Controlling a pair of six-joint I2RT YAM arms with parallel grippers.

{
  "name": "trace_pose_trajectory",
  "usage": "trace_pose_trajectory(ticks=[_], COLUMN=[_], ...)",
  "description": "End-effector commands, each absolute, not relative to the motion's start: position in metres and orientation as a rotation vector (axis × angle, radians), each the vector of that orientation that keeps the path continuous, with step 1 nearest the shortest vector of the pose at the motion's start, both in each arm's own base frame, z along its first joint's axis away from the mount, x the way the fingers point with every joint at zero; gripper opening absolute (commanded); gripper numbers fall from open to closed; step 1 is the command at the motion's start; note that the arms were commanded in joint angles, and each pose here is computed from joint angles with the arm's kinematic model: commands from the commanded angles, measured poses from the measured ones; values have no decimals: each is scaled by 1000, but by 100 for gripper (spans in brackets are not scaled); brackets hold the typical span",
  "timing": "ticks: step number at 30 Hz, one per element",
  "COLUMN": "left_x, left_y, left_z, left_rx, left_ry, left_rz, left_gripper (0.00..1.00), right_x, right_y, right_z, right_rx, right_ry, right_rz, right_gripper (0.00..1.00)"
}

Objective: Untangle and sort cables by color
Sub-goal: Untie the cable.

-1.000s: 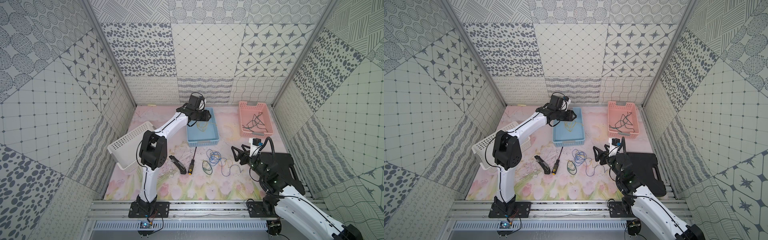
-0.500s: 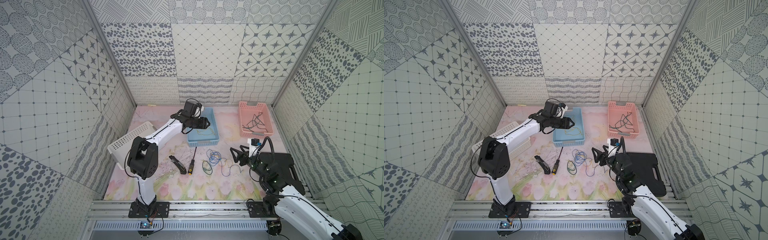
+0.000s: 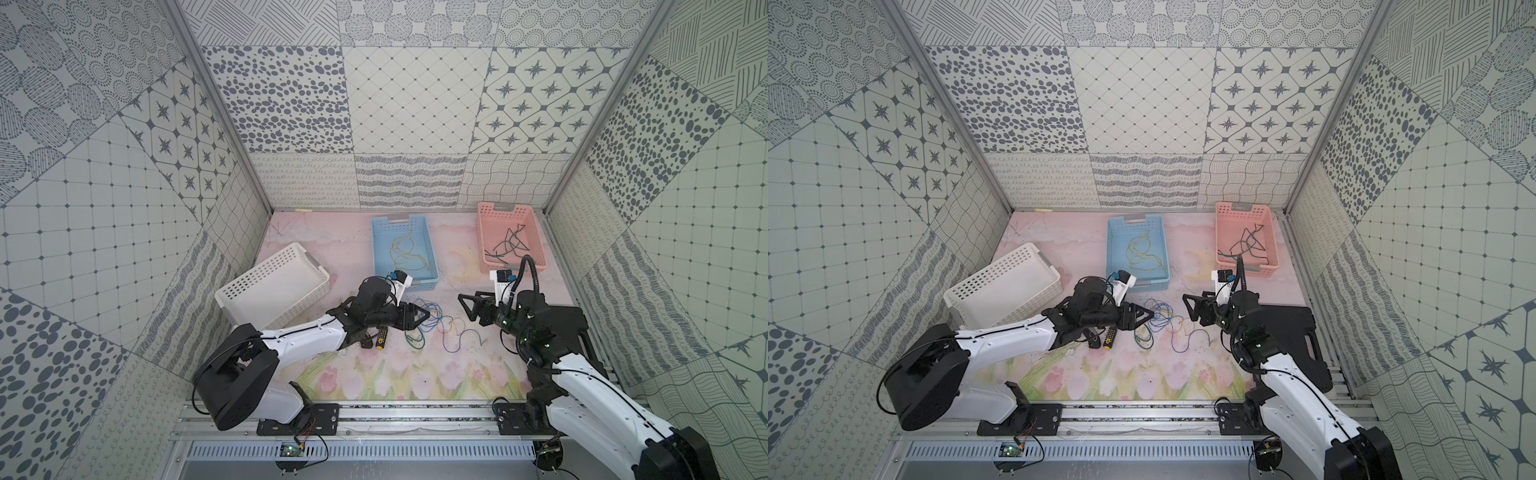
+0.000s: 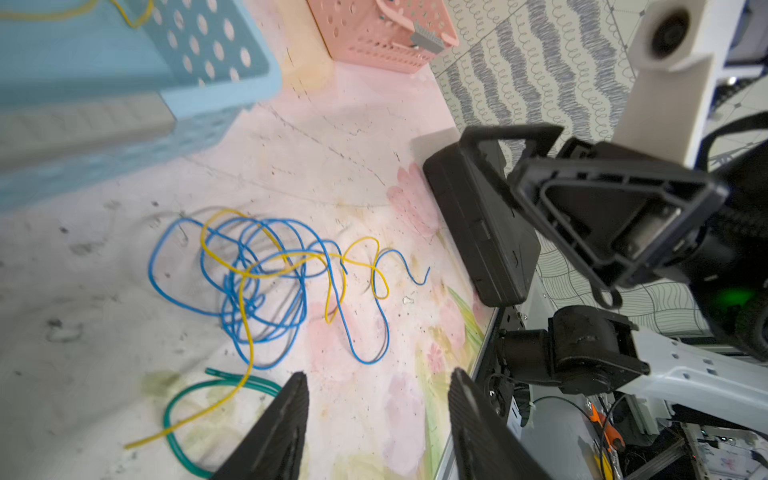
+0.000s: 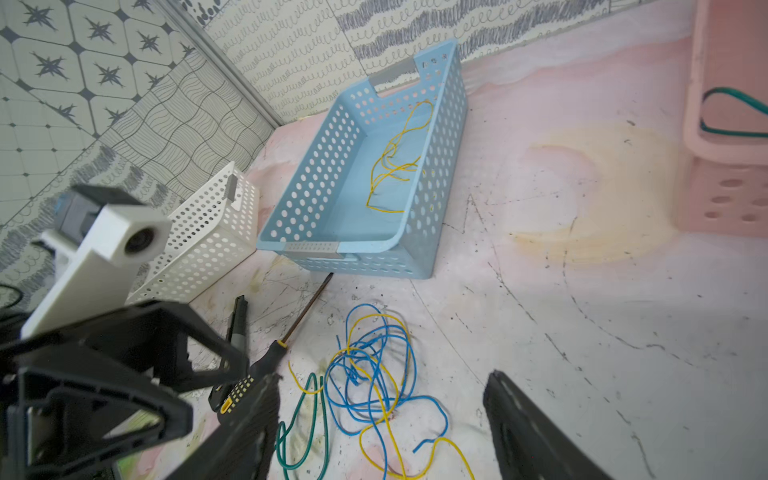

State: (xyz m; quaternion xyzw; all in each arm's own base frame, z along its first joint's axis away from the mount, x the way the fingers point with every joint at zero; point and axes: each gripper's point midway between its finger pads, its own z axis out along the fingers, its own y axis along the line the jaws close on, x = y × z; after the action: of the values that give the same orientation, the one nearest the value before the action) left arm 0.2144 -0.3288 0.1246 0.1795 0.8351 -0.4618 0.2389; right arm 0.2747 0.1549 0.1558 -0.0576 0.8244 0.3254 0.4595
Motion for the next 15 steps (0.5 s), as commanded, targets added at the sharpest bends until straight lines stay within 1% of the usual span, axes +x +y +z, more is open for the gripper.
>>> trace_pose_trajectory(ticks=[1,2,6,8,9,12,14,15], left_x=[204,203,211,215,217,219,219,219], left_y=[-341,-340,-329,-325,-324,-321,-321,-320], left_z=[138,133,119,117,116,112,110,109], left_rx=[387,384,328,294,280,254,246,244], left_ry=[2132,2132,2111,2101,2099,2110,2119,2119], left_rz=[-1348,-1335,-1274,-1287,-1300,-1326,-1339,-1343], left_gripper=[55,55,57,58,59,58,58,58], right_x=[271,268,260,261,261,261,265,265], right_y=[169,174,182,184,184,184,190,191], right_z=[150,142,117,106,100,79,79,76], right_rx=[-214,-243,-340,-356,-362,-379,-400,-411], right_ry=[2112,2152,2268,2316,2345,2430,2447,2458], right_rz=[865,867,726,667,649,589,575,571], right_gripper=[74,71,69,69,66,60,56,56])
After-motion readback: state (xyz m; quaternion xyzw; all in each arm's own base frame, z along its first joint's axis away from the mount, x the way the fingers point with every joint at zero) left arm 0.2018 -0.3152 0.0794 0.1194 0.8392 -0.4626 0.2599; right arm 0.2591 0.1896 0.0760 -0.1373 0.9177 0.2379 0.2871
